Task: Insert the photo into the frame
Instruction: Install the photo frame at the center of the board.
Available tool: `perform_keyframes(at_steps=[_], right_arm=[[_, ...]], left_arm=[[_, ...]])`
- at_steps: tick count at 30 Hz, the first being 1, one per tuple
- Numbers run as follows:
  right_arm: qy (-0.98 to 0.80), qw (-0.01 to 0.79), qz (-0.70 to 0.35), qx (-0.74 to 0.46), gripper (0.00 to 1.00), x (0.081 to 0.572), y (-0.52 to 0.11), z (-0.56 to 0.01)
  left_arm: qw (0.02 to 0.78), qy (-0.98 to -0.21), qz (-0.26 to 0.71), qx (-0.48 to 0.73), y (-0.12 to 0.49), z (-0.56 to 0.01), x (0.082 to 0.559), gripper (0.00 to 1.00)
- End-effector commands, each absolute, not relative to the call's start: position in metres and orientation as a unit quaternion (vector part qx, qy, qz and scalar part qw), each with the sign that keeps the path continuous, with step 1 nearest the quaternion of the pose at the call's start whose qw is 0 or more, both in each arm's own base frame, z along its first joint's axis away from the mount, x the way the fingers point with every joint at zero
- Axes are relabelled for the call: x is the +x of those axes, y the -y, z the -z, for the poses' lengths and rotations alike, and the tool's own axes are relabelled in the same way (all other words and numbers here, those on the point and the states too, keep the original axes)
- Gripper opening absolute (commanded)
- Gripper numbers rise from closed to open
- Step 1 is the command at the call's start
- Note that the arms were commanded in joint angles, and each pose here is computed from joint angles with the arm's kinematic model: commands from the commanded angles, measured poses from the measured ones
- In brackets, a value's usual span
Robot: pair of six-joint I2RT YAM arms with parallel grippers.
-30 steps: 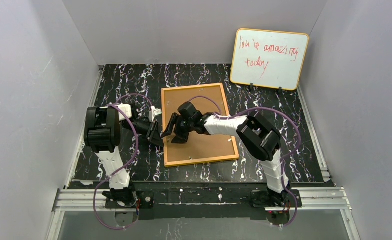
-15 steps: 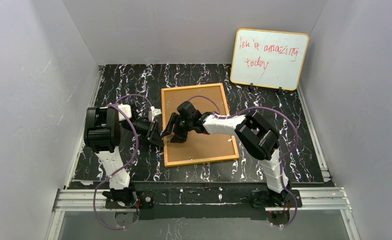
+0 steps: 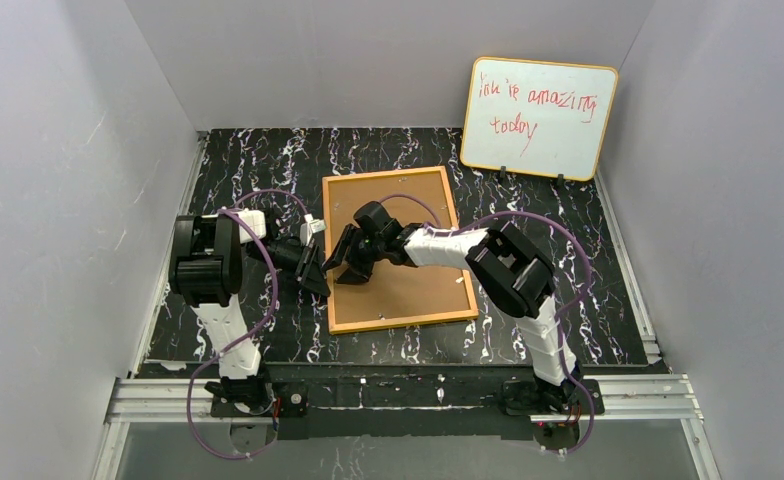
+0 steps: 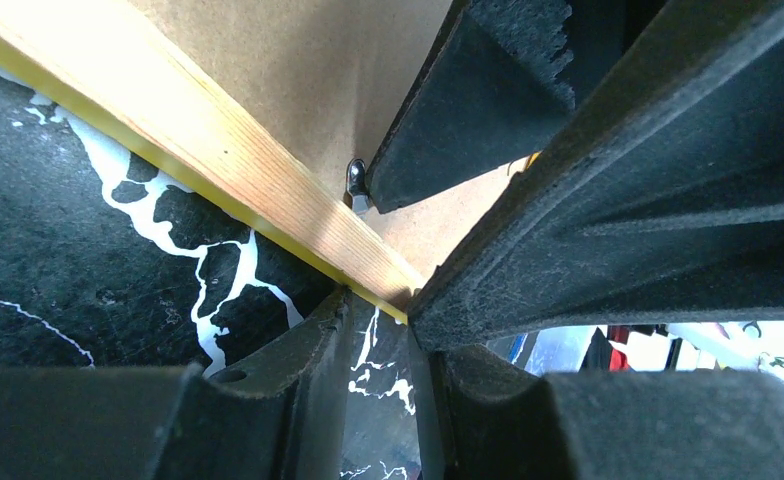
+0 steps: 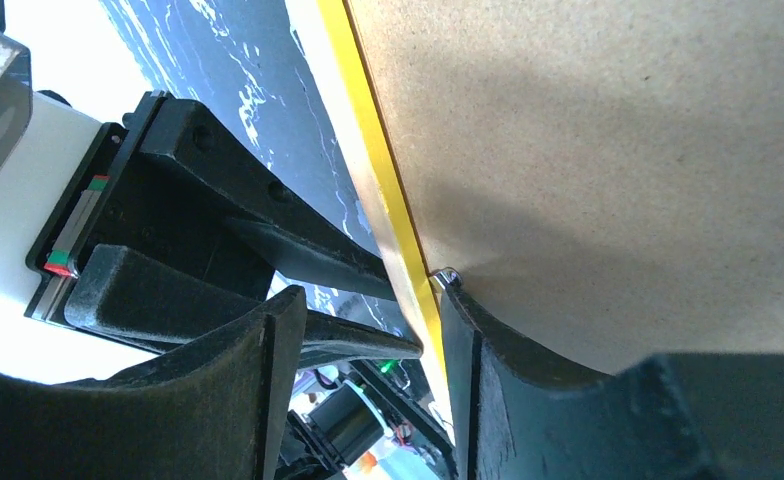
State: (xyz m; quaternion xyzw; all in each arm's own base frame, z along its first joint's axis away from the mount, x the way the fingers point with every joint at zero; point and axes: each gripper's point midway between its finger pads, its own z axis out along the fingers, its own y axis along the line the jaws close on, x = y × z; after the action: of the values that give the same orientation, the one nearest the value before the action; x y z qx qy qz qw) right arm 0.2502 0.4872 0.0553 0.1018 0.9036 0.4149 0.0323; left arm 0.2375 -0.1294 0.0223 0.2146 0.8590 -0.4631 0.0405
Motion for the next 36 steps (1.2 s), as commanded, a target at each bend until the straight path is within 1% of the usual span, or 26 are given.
perform_keyframes(at_steps=[1, 12, 16, 22, 26, 29, 31, 33, 36], right_arm=[[-0.899, 0.057, -0.419, 0.114, 0.61, 0.262, -0.503, -0.049], [-0.896, 0.070, -0.425, 0.110, 0.60, 0.264, -0.505, -0.055], [-0.887, 0.086, -0.439, 0.115, 0.60, 0.274, -0.504, -0.064], [-0.870, 0.120, -0.465, 0.112, 0.60, 0.293, -0.492, -0.101], [-0.853, 0.154, -0.485, 0.116, 0.63, 0.305, -0.463, -0.138], [-0.844, 0.188, -0.482, 0.142, 0.68, 0.327, -0.424, -0.154], [-0.847, 0.209, -0.463, 0.154, 0.72, 0.343, -0.394, -0.157], [-0.857, 0.243, -0.424, 0.163, 0.78, 0.363, -0.358, -0.153], [-0.856, 0.281, -0.393, 0.184, 0.83, 0.385, -0.310, -0.150]], left_arm=[[0.053, -0.865, 0.424, 0.262, 0.124, -0.005, 0.239, 0.26], [0.054, -0.865, 0.423, 0.267, 0.123, -0.007, 0.239, 0.26], [0.058, -0.865, 0.419, 0.270, 0.122, -0.012, 0.243, 0.26], [0.060, -0.857, 0.418, 0.295, 0.113, -0.030, 0.253, 0.30], [0.074, -0.861, 0.394, 0.313, 0.096, -0.039, 0.257, 0.33], [0.077, -0.860, 0.381, 0.330, 0.091, -0.039, 0.255, 0.34], [0.078, -0.863, 0.367, 0.338, 0.088, -0.035, 0.254, 0.34], [0.077, -0.867, 0.352, 0.345, 0.086, -0.031, 0.253, 0.34], [0.084, -0.872, 0.346, 0.337, 0.086, -0.031, 0.259, 0.34]])
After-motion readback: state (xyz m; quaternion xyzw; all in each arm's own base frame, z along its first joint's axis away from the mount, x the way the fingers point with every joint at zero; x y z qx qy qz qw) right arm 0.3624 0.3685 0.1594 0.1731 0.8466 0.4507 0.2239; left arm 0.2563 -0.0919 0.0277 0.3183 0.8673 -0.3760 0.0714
